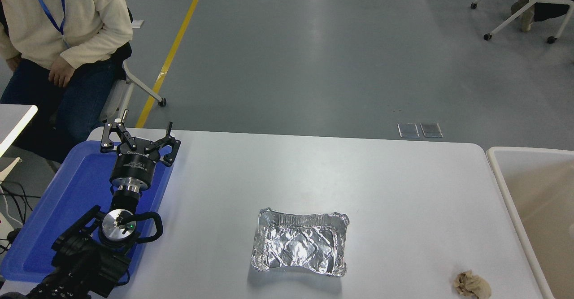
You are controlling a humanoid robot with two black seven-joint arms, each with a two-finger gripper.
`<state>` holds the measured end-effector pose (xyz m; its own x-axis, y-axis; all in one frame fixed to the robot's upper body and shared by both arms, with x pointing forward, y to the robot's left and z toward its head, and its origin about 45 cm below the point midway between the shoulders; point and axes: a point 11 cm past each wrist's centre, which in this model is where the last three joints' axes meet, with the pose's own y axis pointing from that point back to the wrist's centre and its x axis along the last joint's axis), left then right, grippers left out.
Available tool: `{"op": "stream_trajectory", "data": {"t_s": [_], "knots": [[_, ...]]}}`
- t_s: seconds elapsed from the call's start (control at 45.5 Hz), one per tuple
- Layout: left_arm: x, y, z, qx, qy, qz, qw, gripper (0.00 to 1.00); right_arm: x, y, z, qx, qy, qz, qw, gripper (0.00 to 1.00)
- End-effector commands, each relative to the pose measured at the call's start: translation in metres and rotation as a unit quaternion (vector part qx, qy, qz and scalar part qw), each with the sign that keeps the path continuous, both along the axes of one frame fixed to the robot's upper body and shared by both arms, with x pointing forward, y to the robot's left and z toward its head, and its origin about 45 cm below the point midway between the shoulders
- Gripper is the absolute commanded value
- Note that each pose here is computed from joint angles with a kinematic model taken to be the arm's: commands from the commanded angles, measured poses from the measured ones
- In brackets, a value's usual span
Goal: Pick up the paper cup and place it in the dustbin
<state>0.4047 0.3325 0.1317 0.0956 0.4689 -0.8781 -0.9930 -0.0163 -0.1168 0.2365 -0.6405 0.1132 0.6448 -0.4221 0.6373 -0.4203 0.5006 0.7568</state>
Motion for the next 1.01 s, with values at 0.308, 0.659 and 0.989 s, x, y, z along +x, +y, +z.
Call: {"op": "stream_trajectory", "data": {"t_s": [0.308,0.659,0.989], "knots": [[0.000,0.001,0.000,0.000,0.000,0.001,1.000,1.00,0.000,0.001,-0.011,-0.053,-0.051,0.004,0.997,0.76],[0.000,0.000,0.000,0.000,0.000,0.000,1.000,1.00,0.013,0.019,-0.021,-0.025,-0.106,-0.019,0.994,1.00],[0.000,0.000,0.001,0.000,-0.001,0.000,1.000,1.00,0.010,0.011,-0.015,-0.022,-0.116,-0.036,0.992,1.00]]}}
